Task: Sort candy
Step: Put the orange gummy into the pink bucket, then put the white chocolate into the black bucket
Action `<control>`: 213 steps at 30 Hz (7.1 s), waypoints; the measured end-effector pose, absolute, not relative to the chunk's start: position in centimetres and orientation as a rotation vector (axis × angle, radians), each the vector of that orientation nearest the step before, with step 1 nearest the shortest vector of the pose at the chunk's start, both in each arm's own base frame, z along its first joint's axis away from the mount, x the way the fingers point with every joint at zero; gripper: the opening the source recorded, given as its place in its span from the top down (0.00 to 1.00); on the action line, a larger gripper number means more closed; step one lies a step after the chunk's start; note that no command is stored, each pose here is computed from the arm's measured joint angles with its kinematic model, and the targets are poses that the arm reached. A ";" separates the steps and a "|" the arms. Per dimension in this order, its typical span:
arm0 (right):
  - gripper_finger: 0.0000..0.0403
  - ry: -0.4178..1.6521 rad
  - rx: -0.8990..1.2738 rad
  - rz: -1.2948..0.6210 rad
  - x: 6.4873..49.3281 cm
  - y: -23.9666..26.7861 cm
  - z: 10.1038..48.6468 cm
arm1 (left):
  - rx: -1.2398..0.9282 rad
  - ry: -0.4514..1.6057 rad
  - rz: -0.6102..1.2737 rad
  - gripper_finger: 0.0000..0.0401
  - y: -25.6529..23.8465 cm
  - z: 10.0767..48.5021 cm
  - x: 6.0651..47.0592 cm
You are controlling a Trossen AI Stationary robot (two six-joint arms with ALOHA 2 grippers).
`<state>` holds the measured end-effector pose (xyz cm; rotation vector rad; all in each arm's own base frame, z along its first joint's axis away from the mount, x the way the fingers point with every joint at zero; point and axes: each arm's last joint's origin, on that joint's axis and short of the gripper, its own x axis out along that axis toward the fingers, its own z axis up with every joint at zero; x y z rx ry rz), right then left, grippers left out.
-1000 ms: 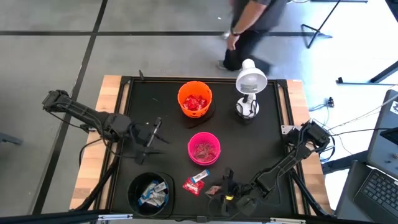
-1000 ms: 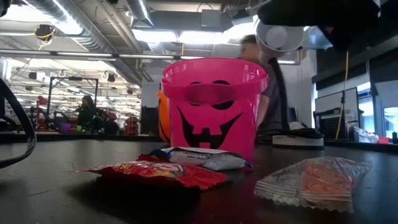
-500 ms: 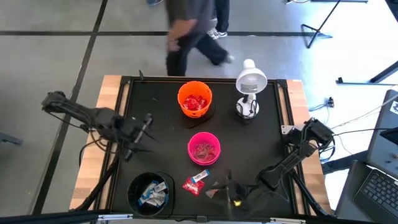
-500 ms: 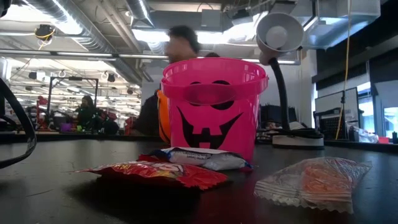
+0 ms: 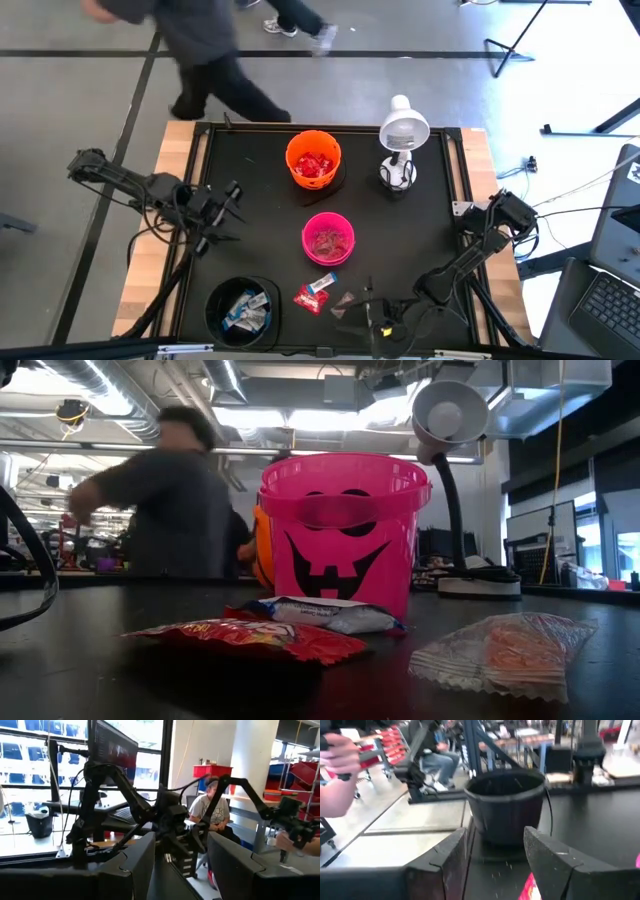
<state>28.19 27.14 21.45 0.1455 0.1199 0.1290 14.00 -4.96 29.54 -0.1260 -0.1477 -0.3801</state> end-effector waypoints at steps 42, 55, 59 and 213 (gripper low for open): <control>0.80 0.804 0.334 -0.176 28.2 23.8 10.8 | -0.157 0.157 -0.301 0.57 -6.2 25.7 17.1; 0.95 0.721 0.359 -0.128 27.9 23.6 14.7 | -0.157 0.155 -0.308 0.57 -6.3 25.7 17.1; 0.99 0.631 0.313 -0.131 28.4 23.7 16.9 | -0.156 0.148 -0.326 0.57 -6.7 25.8 17.1; 1.00 0.855 -0.055 -0.223 38.5 26.8 21.1 | -0.109 0.045 -0.425 0.57 -8.6 26.6 16.6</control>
